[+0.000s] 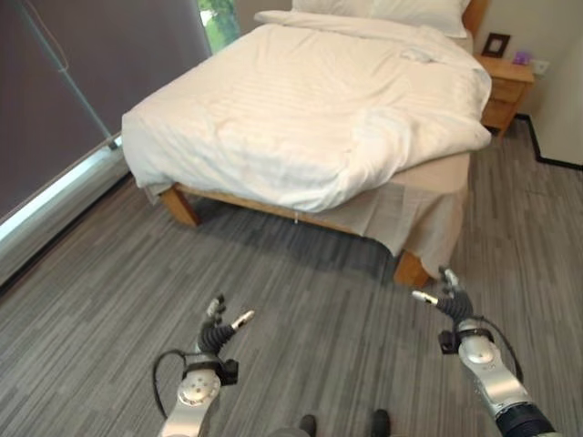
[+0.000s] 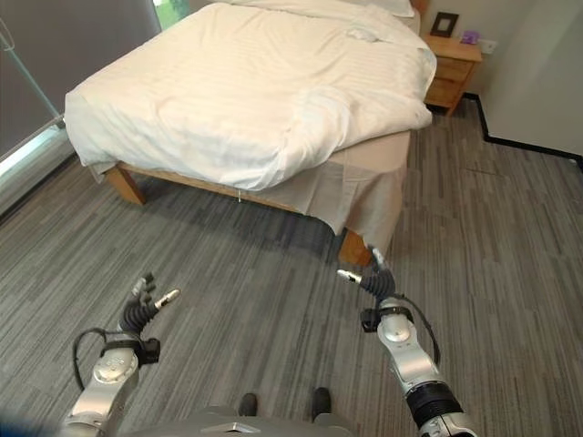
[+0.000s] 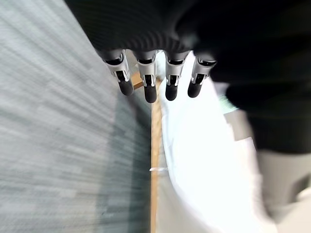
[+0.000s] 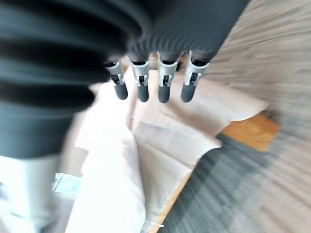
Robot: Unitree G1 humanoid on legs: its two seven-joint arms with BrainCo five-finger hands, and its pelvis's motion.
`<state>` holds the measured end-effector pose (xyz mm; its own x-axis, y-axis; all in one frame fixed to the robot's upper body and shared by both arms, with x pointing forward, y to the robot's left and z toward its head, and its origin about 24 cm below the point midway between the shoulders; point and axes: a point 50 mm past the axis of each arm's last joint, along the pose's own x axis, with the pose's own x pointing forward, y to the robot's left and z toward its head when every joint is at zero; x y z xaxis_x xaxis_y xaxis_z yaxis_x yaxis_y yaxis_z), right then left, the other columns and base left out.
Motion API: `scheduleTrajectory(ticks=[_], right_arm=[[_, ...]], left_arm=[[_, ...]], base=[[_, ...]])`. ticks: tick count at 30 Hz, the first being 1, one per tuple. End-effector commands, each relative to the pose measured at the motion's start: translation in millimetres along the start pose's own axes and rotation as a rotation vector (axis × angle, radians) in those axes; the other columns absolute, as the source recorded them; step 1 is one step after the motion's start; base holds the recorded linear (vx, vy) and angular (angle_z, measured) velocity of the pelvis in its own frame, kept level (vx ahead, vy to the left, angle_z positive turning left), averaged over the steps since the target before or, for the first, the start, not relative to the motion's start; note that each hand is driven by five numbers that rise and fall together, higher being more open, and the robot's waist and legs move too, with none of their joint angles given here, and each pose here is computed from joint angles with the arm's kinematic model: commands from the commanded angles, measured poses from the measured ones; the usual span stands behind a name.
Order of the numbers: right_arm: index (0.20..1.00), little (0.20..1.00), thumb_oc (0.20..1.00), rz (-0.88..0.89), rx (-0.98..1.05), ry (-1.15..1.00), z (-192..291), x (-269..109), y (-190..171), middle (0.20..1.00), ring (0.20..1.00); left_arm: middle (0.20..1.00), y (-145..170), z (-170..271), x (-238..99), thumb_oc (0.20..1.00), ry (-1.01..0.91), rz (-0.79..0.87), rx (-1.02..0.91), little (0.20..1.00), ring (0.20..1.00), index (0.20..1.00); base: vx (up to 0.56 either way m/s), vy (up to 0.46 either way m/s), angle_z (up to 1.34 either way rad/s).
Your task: Making the bed.
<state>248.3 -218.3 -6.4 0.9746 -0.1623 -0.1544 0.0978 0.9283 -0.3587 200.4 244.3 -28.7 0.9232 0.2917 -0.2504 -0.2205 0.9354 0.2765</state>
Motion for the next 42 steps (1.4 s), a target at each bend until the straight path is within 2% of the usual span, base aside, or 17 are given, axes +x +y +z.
scheduleTrajectory(ticks=[1, 9, 12, 16, 27, 33, 34, 35, 37, 38, 39, 40, 42], right_arm=[[1.0, 1.0, 1.0, -0.032, 0.011, -0.134, 28.5, 8.2, -8.5, 1.0, 1.0], [1.0, 1.0, 1.0, -0.021, 0.077, -0.228, 47.6, -3.2, -3.1, 1.0, 1.0], [1.0, 1.0, 1.0, -0.021, 0.053, -0.212, 43.0, -4.1, -2.8, 1.0, 1.0], [1.0, 1.0, 1.0, 0.035, 0.027, -0.176, 29.2, -15.8, 1.5, 1.0, 1.0], [1.0, 1.0, 1.0, 0.03, -0.005, -0.206, 36.2, -10.7, 1.4, 1.0, 1.0], [1.0, 1.0, 1.0, 0.045, -0.171, -0.117, 9.7, -12.6, 6.6, 1.0, 1.0], [1.0, 1.0, 1.0, 0.054, -0.217, 0.003, -20.9, -20.7, 10.3, 1.0, 1.0], [1.0, 1.0, 1.0, 0.058, -0.248, 0.092, -40.0, -24.7, 10.9, 1.0, 1.0], [1.0, 1.0, 1.0, 0.053, -0.285, 0.256, -73.6, -35.9, 9.3, 1.0, 1.0], [1.0, 1.0, 1.0, 0.053, -0.285, 0.255, -73.4, -35.5, 9.5, 1.0, 1.0], [1.0, 1.0, 1.0, 0.041, -0.338, 0.438, -110.1, -56.3, 4.4, 1.0, 1.0], [1.0, 1.0, 1.0, 0.041, -0.338, 0.436, -109.9, -55.7, 4.8, 1.0, 1.0], [1.0, 1.0, 1.0, 0.046, -0.367, 0.609, -140.0, -80.8, 3.1, 1.0, 1.0]], left_arm=[[1.0, 10.4, 27.8, 12.9, 1.0, -0.13, 0.038, 0.002, 1.0, 1.0, 1.0], [1.0, 3.9, 48.6, 10.1, 1.0, -0.215, -0.01, -0.019, 1.0, 1.0, 1.0], [1.0, 2.8, 41.6, 9.5, 1.0, -0.186, -0.019, -0.029, 1.0, 1.0, 1.0], [1.0, -4.7, 12.4, -8.0, 1.0, -0.067, -0.07, -0.113, 1.0, 1.0, 1.0], [1.0, -14.5, 58.7, 2.4, 1.0, -0.265, -0.096, -0.076, 1.0, 1.0, 1.0], [1.0, 10.8, 94.4, 6.7, 1.0, -0.455, 0.069, 0.089, 1.0, 1.0, 1.0], [1.0, 31.2, 111.4, 6.5, 1.0, -0.542, 0.197, 0.198, 1.0, 1.0, 1.0], [1.0, 42.2, 121.3, 6.5, 1.0, -0.584, 0.271, 0.215, 1.0, 1.0, 1.0], [1.0, 58.9, 134.6, 4.5, 1.0, -0.636, 0.376, 0.256, 1.0, 1.0, 1.0], [1.0, 59.1, 134.8, 4.5, 1.0, -0.636, 0.377, 0.256, 1.0, 1.0, 1.0], [1.0, 80.6, 151.0, 4.2, 1.0, -0.698, 0.506, 0.293, 1.0, 1.0, 1.0], [1.0, 80.8, 151.3, 4.3, 1.0, -0.699, 0.507, 0.293, 1.0, 1.0, 1.0], [1.0, 93.0, 165.5, 7.1, 1.0, -0.743, 0.583, 0.355, 1.0, 1.0, 1.0]], base=[[0.0, 0.055, -0.01], [0.25, -0.021, 0.05], [0.4, -0.137, 0.32], [0.55, -0.168, 0.38], [0.34, 0.017, -0.5], [0.49, 0.198, -0.38], [0.38, 0.177, -0.56], [0.46, 0.226, -1.01], [0.22, 0.132, -1.06], [0.33, 0.139, -0.48], [0.21, 0.081, -0.05], [0.3, 0.075, 0.27], [0.29, -0.039, 0.65]])
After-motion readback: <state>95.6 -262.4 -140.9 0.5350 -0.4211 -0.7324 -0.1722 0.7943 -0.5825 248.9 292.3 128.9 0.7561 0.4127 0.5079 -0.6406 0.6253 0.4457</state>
